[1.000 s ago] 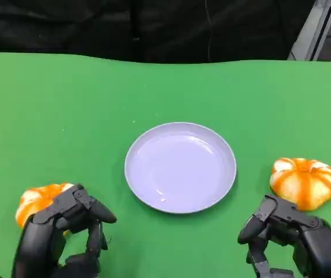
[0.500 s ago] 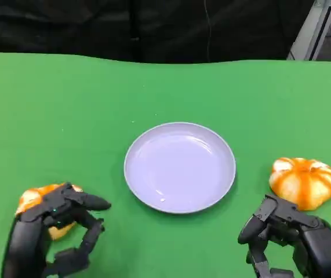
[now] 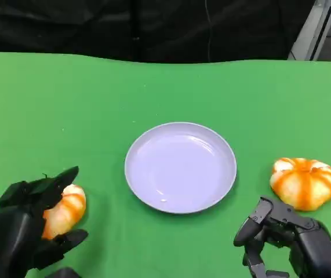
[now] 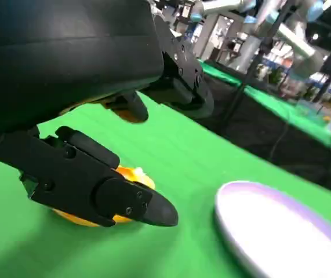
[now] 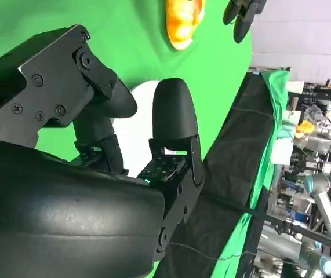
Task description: Grasp the bread from the table and place it into the plate.
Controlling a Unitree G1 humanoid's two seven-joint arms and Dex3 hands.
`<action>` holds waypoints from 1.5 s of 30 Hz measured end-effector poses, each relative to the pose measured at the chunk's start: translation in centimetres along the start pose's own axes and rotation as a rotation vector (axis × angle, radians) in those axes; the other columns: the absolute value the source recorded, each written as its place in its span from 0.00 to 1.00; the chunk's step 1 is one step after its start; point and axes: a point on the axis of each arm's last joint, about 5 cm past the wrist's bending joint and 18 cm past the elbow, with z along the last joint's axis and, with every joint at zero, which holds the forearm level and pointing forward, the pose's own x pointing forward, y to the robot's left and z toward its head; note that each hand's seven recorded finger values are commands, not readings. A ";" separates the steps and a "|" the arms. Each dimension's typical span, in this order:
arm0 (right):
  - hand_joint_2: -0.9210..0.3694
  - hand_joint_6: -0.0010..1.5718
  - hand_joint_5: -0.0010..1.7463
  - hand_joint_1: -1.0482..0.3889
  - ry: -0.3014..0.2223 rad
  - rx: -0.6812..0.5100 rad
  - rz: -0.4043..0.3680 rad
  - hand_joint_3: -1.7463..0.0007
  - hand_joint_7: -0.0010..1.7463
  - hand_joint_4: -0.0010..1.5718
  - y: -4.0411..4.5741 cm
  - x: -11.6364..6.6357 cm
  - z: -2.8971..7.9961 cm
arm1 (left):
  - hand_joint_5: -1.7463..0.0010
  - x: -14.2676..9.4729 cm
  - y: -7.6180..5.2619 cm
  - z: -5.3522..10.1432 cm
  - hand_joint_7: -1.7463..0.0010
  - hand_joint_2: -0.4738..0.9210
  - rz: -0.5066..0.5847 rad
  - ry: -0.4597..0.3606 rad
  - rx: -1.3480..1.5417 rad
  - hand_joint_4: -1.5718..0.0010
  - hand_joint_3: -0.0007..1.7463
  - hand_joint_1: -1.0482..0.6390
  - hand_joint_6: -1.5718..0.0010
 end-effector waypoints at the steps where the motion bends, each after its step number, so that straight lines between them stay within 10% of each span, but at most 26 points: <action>1: 0.39 0.45 0.95 0.77 0.000 0.001 0.000 0.24 0.83 0.45 0.02 0.0 0.0 | 0.74 0.2 0.1 0.1 1.00 1.00 -0.022 0.011 0.066 0.98 0.09 0.27 0.82; 10: 0.39 0.45 0.96 0.77 0.004 0.002 -0.002 0.24 0.82 0.45 0.01 0.0 0.0 | 0.75 1.7 0.8 1.1 1.00 1.00 -0.116 0.073 0.295 0.99 0.07 0.25 0.83; 23: 0.38 0.45 0.95 0.77 0.004 0.001 -0.005 0.26 0.81 0.45 -0.13 0.1 0.0 | 0.72 6.2 -1.9 0.7 0.97 1.00 -0.455 0.187 0.377 0.89 0.05 0.31 0.77; 25: 0.38 0.45 0.95 0.77 0.001 0.001 -0.003 0.26 0.80 0.45 -0.08 0.2 0.0 | 0.68 6.4 -2.4 0.4 0.94 1.00 -0.494 0.190 0.349 0.75 0.08 0.40 0.65; 26: 0.37 0.45 0.96 0.77 0.001 0.002 -0.003 0.26 0.80 0.45 -0.07 0.2 0.0 | 0.41 6.6 -2.5 0.3 0.88 1.00 -0.496 0.190 0.329 0.64 0.11 0.45 0.48; 30: 0.37 0.45 0.96 0.77 0.006 0.002 -0.004 0.26 0.80 0.45 -0.07 0.1 0.0 | 0.20 6.4 -2.8 -0.3 0.84 1.00 -0.417 0.155 0.243 0.59 0.13 0.48 0.37; 32: 0.37 0.45 0.96 0.77 0.007 0.002 -0.003 0.26 0.80 0.44 -0.06 0.1 0.0 | 0.04 6.3 -2.8 -0.5 0.23 0.88 -0.390 0.141 0.224 0.50 0.35 0.47 0.53; 34: 0.37 0.45 0.96 0.77 0.007 0.002 -0.003 0.26 0.80 0.44 -0.06 0.0 0.0 | 0.01 6.2 -2.7 -0.5 0.05 0.83 -0.348 0.112 0.209 0.47 0.44 0.48 0.58; 45: 0.37 0.45 0.95 0.75 0.010 0.004 -0.002 0.27 0.80 0.44 0.03 0.0 0.0 | 0.00 5.6 -2.0 -0.3 0.00 0.76 -0.240 -0.005 0.168 0.48 0.58 0.49 0.60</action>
